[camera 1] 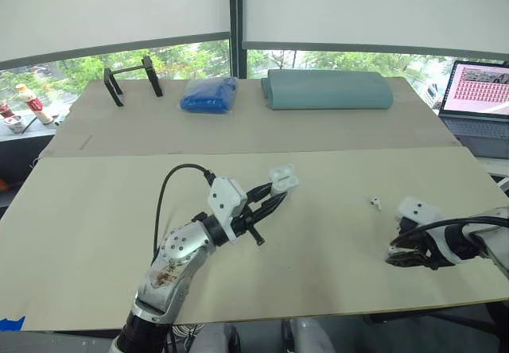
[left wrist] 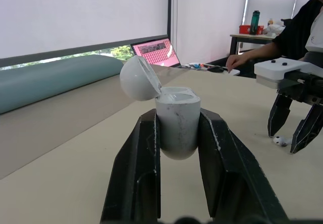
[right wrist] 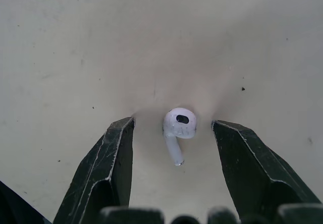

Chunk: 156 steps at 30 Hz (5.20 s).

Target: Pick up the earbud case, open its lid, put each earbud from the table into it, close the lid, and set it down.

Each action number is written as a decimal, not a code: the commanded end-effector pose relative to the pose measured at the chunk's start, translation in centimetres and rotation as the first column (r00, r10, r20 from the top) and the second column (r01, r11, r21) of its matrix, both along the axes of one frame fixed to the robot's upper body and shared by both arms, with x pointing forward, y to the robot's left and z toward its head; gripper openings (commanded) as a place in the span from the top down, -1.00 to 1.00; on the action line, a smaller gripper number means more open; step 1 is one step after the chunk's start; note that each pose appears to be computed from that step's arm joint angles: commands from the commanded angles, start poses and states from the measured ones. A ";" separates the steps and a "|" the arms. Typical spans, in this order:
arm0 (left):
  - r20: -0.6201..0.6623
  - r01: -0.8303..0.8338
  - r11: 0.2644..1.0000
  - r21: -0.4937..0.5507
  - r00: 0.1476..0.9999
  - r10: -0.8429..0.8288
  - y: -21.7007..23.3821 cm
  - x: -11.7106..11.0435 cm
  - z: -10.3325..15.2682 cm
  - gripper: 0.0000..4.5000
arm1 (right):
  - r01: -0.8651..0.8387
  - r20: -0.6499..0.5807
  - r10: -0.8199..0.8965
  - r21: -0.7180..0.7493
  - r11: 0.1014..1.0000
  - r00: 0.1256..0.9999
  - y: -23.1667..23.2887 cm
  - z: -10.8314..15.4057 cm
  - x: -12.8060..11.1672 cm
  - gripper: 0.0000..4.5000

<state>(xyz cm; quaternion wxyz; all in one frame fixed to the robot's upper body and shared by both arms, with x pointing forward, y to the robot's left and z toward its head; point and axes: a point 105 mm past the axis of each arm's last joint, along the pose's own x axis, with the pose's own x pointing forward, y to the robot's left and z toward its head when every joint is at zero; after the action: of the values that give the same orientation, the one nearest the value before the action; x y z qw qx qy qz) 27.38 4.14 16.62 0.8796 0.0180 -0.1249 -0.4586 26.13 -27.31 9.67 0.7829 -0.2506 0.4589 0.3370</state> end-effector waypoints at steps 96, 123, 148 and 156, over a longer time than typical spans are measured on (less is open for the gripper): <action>0.128 -0.177 0.971 -0.163 0.972 0.199 1.4 6.2 4.3 0.76 | 0.170 0.519 -0.321 0.318 0.933 0.792 -1.2 5.8 9.7 0.25; 0.101 -0.205 0.965 -0.164 0.970 0.223 2.1 6.0 4.5 0.76 | 0.260 0.362 -0.344 0.261 0.930 0.866 -2.7 1.0 8.1 0.25; 0.079 -0.216 0.961 -0.172 0.970 0.232 2.0 5.4 3.7 0.76 | -0.121 -0.003 0.121 -0.115 0.986 0.993 -6.6 1.7 0.3 0.86; 0.072 -0.235 0.957 -0.169 0.966 0.250 2.5 5.3 3.6 0.76 | -0.152 -0.059 0.146 -0.137 0.979 0.988 -7.1 0.5 -0.1 0.12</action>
<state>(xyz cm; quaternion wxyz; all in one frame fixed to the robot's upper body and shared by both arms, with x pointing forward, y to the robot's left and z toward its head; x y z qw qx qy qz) 33.22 6.64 18.81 0.9269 -0.0200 -0.1714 -0.3333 26.00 -34.29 9.90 0.7279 -0.3235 0.4817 0.3654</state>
